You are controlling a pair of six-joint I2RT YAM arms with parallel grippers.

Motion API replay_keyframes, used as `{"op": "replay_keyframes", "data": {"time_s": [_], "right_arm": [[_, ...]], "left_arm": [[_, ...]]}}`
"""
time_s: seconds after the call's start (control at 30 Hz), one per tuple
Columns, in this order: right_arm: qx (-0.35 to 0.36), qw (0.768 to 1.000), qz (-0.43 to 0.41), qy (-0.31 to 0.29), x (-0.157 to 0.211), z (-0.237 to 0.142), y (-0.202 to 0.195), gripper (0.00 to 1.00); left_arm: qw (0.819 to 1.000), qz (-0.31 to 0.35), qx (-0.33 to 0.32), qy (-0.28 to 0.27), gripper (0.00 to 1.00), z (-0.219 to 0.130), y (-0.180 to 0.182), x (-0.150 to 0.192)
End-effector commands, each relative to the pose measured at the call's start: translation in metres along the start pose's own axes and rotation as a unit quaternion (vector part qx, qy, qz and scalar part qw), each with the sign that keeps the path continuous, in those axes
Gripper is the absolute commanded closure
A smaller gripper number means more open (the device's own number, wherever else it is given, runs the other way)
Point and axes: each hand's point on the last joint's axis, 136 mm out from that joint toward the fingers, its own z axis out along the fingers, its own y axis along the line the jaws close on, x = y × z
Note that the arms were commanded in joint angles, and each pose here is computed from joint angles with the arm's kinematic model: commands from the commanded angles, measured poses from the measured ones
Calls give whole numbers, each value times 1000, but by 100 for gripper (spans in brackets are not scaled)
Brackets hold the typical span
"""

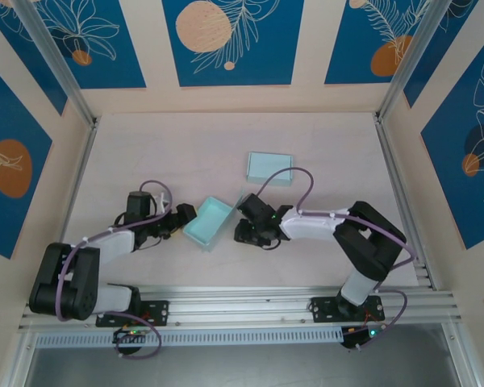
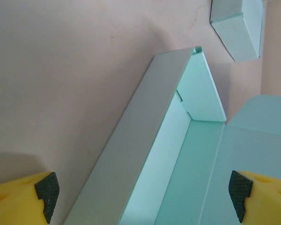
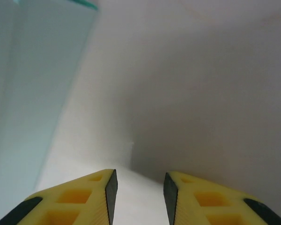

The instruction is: Fold the paper box

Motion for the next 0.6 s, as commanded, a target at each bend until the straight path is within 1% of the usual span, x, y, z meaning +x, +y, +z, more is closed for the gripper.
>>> {"op": "replay_keyframes", "data": {"time_s": [0.0,0.17,0.3,0.4,0.5,0.57], "right_arm": [[-58,998,1,-7,-29,6,31,65],[-70,997,-16,-3,-68,14,45,65],[-76,997,-12,0,-102,24,43,65],[-94,996,-6,8,-129,29,40,65],[-92,996,-13,5,-152,26,35,65],[-78,997,-18,-10,-166,18,29,65]], "left_arm": [[1000,-4,6,0,6,0,-8,8],[1000,6,13,-4,6,5,-22,14],[1000,17,19,-6,5,12,-36,18],[999,24,21,-6,5,17,-45,21],[999,34,31,0,4,24,-57,26],[998,39,39,8,4,29,-65,31]]}}
